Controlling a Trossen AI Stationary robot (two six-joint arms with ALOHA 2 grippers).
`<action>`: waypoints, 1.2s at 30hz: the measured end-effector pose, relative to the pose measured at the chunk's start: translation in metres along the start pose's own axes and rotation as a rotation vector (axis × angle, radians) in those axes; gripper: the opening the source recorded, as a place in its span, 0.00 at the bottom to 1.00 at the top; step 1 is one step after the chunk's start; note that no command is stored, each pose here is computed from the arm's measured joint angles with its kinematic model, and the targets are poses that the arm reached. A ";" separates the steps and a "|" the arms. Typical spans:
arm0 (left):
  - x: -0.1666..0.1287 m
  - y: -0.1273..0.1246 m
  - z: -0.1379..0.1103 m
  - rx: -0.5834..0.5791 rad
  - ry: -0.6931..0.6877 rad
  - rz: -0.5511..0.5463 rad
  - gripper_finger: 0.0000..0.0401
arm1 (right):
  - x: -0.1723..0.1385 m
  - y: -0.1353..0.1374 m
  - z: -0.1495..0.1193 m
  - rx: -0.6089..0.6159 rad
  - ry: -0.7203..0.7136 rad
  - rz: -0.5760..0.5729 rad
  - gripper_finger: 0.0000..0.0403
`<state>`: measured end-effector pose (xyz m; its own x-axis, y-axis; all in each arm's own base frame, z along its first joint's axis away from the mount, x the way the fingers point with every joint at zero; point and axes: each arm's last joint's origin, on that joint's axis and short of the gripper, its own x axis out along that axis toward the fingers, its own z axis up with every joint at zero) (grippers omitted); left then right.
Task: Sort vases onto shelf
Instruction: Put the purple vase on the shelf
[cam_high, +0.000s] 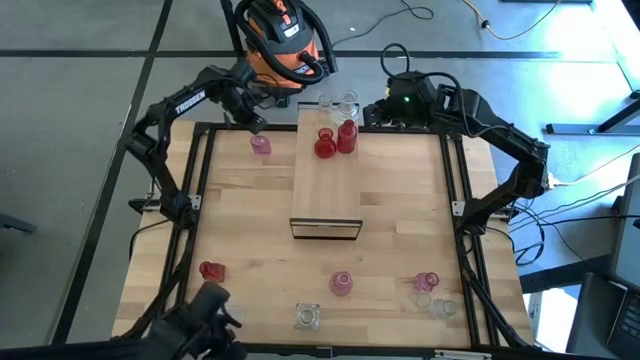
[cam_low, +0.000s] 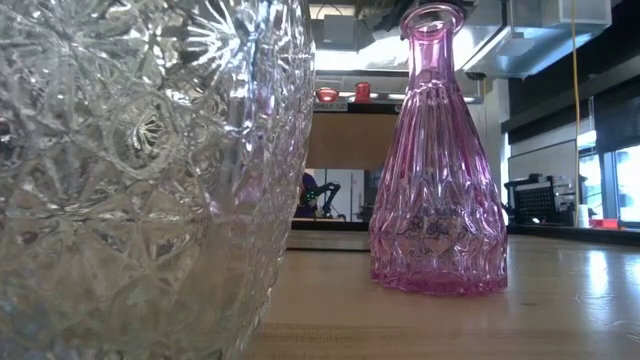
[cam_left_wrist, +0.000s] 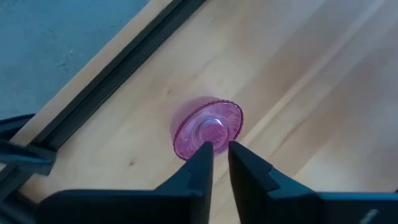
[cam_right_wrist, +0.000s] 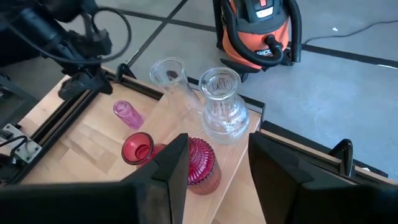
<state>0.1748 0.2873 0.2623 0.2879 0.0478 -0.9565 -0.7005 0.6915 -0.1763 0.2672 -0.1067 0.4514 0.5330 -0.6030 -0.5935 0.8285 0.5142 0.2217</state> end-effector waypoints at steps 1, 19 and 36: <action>0.004 -0.001 0.001 0.012 0.010 0.001 0.15 | 0.000 0.000 0.000 0.000 0.000 0.000 0.36; 0.060 -0.009 0.012 0.115 0.206 0.163 0.28 | 0.000 0.001 -0.001 0.026 0.015 0.024 0.36; 0.015 -0.056 -0.004 0.263 0.227 0.191 0.05 | 0.000 0.001 0.000 0.021 0.012 0.016 0.36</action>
<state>0.2158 0.2457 0.2568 -0.0042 0.0534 -0.9986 -0.5282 0.8478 0.0475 0.2677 -0.1061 0.4512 0.5442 -0.5876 -0.5988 0.8235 0.5108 0.2471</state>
